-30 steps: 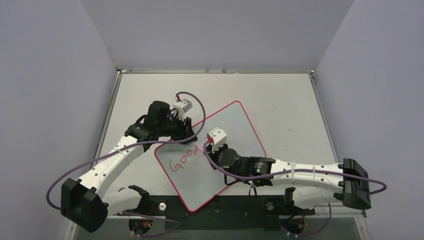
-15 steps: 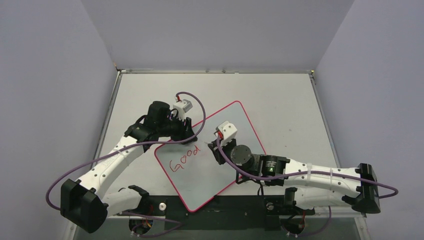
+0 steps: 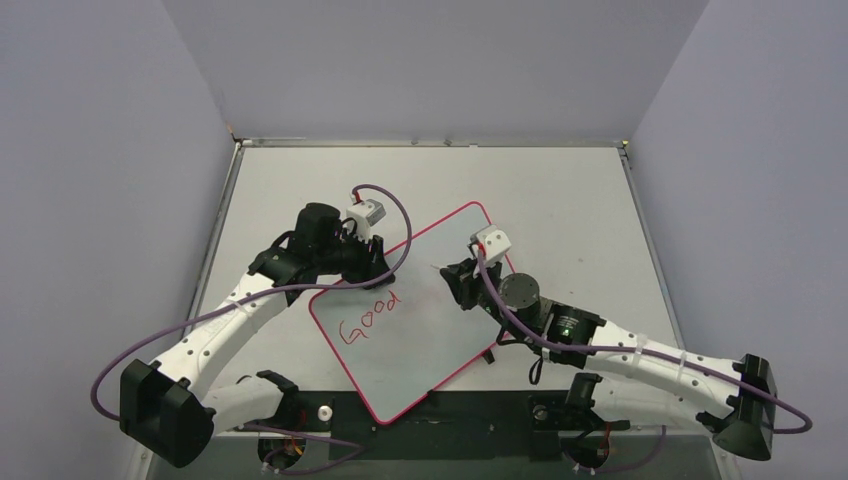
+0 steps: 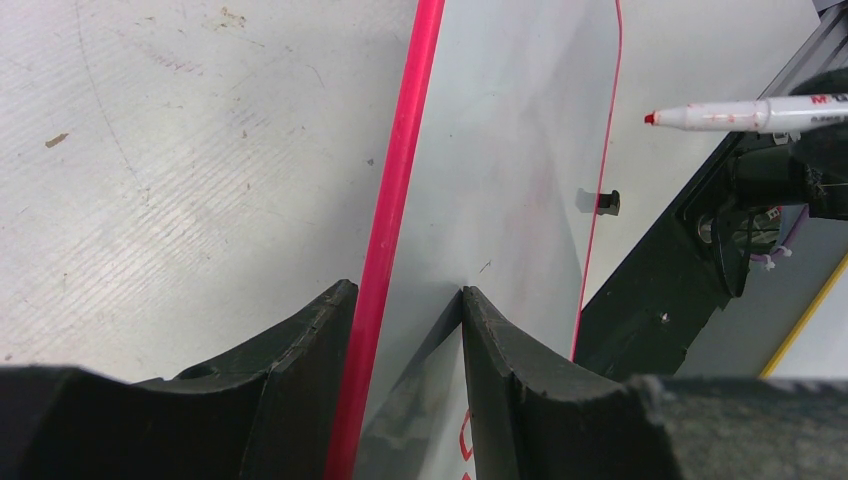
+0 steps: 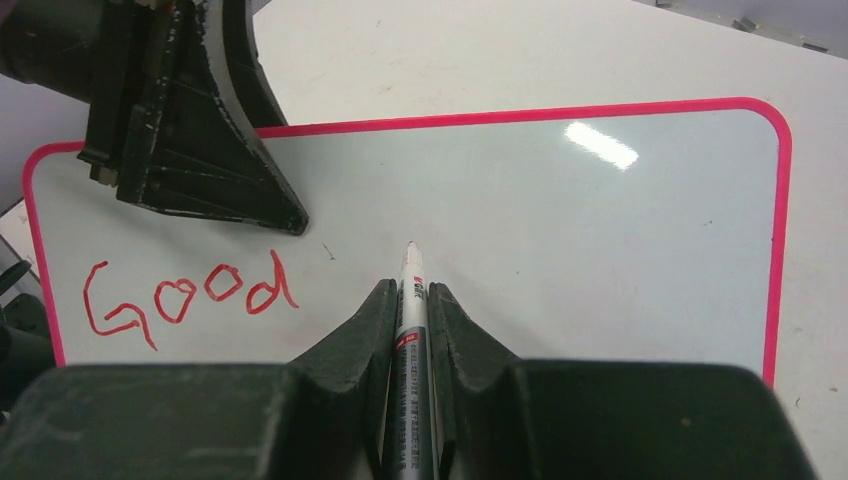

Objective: Write a sentence on the whiteboard
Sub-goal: Write a sentence on the whiteboard stand.

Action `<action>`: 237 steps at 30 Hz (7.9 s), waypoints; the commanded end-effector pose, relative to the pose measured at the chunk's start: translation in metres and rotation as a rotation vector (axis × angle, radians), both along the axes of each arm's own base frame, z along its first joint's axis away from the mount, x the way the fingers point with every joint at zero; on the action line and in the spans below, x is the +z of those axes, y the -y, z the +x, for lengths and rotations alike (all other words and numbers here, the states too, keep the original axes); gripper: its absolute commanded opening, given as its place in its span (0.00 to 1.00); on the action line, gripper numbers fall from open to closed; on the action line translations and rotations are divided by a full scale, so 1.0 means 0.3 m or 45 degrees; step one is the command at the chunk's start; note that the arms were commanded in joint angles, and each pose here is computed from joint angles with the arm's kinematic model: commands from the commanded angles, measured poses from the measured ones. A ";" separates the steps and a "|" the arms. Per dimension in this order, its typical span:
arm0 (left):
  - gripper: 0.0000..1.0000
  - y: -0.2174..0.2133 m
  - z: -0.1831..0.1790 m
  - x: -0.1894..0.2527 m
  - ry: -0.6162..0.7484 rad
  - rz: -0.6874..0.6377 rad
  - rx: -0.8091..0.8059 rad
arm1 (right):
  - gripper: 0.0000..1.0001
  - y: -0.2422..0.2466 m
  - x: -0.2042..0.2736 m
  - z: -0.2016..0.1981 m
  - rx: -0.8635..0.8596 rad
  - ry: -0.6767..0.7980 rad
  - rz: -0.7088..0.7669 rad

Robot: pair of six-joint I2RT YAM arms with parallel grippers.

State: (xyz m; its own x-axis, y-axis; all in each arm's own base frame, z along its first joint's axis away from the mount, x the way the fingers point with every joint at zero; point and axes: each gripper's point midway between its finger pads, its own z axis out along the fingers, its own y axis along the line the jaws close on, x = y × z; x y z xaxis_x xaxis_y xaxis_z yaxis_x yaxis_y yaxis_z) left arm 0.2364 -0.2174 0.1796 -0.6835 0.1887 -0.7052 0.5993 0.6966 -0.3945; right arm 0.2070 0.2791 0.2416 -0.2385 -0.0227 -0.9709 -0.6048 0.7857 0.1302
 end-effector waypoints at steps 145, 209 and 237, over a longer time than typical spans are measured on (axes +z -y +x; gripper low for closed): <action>0.00 -0.042 0.062 0.020 0.162 0.105 0.072 | 0.00 -0.050 -0.182 0.007 0.159 -0.093 0.029; 0.00 -0.044 0.064 0.018 0.165 0.114 0.075 | 0.00 -0.044 -0.158 0.074 0.018 -0.059 -0.084; 0.00 -0.045 0.058 0.027 0.173 0.104 0.073 | 0.00 -0.008 -0.005 0.013 -0.039 0.042 -0.031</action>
